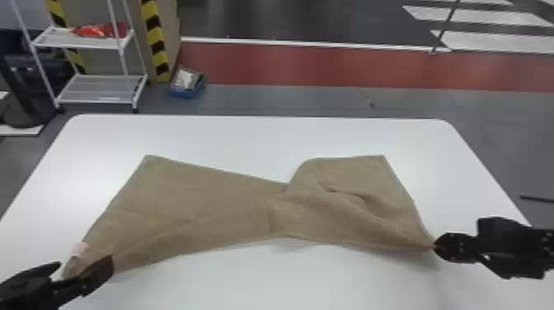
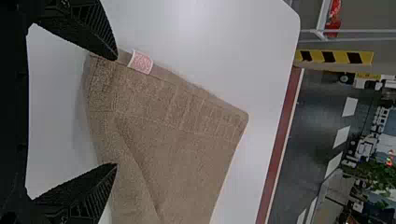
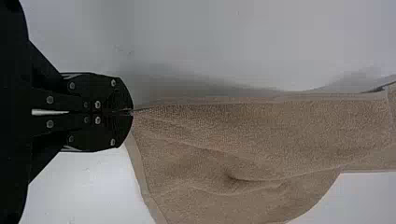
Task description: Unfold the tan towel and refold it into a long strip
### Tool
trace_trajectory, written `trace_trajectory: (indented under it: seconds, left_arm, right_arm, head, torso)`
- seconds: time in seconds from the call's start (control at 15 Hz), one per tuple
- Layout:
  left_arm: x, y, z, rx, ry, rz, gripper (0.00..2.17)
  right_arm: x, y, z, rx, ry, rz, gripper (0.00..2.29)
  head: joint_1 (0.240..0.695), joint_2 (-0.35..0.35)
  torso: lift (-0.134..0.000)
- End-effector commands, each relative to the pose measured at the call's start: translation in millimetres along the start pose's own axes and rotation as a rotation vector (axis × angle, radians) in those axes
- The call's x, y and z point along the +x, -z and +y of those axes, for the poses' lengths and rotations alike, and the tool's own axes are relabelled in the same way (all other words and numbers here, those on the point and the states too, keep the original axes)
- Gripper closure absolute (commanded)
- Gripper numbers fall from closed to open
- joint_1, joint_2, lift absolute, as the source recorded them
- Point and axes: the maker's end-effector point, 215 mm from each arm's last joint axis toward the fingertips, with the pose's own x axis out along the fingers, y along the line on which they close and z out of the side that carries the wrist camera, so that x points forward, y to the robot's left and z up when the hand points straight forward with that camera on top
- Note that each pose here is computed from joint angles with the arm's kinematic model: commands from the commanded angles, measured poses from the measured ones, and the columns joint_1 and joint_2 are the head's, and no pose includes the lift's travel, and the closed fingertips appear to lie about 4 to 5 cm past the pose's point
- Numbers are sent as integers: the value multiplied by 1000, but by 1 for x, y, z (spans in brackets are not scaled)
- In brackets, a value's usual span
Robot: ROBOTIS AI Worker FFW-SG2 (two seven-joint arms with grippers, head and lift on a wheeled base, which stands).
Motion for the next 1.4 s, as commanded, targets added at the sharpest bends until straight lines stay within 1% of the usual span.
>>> trace_trajectory:
  seconds: [0.0,0.07,0.13,0.2,0.27,0.33,0.4,0.47,0.53,0.6,0.67,0.73,0.8,0.87,1.0,1.07,1.13,1.27,1.33]
  left_arm:
    - [-4,2,10,28,-6,10,63]
    - [-8,0,18,64,-16,13,63]
    - [-12,-4,29,117,-38,17,66]
    - [-16,-13,46,203,-80,11,73]
    - [-16,-27,57,315,-107,-18,80]
    - [-15,-35,63,405,-117,-32,93]
    - [-13,-36,68,494,-112,-16,147]
    - [-10,-34,68,567,-93,3,211]
    - [-7,-35,61,647,-59,6,269]
    - [-4,-35,53,725,-16,9,269]
    - [-4,-36,40,819,32,2,269]
    - [-5,-34,34,890,62,12,269]
    - [-8,-30,30,953,98,35,269]
    - [-11,-24,25,998,150,63,269]
    - [-20,-10,16,1054,251,130,269]
    - [-23,-4,16,1073,282,169,269]
    - [-23,-1,15,1086,298,190,269]
    - [-16,0,12,1097,305,196,275]
    - [-11,1,12,1115,305,201,356]
  right_arm:
    - [-2,-2,-4,14,11,-12,1477]
    - [-2,-2,-4,15,11,-13,1477]
    - [-2,-3,-4,15,11,-14,1477]
    - [-2,-3,-4,15,11,-14,1477]
    - [-1,-4,-3,12,10,-16,1477]
    - [-2,-3,-4,13,11,-15,1477]
    - [-1,-3,-4,14,11,-17,1477]
    - [-1,-4,-5,15,12,-18,1477]
    - [-1,-5,-6,14,14,-20,1477]
    - [-1,-6,-6,14,15,-22,1477]
    - [-1,-5,-6,17,15,-19,1477]
    - [-1,-5,-5,21,14,-19,1477]
    - [-2,-3,-5,26,15,-16,1477]
    - [-3,-2,-6,27,17,-14,1477]
    - [-2,-2,-5,31,19,-16,1477]
    - [-2,-2,-4,32,17,-16,1477]
    - [-1,-2,-4,34,16,-17,1477]
    - [0,-3,-2,36,15,-21,1477]
    - [0,-5,-3,35,17,-23,1477]
  head:
    - [695,-121]
    - [695,-126]
    - [695,-122]
    - [695,-117]
    - [695,-106]
    - [695,-92]
    - [695,-70]
    - [695,-36]
    - [695,-27]
    - [695,-23]
    - [695,-23]
    - [695,-30]
    - [695,-51]
    - [695,-59]
    - [695,-78]
    - [695,-89]
    - [695,-97]
    - [695,-104]
    - [695,-104]
  torso:
    - [-123]
    - [-123]
    - [-123]
    - [-123]
    - [-123]
    - [-123]
    - [-123]
    - [-123]
    - [-123]
    - [-123]
    - [-123]
    - [-123]
    - [-123]
    - [-123]
    - [-123]
    - [-123]
    - [-123]
    - [-123]
    - [-123]
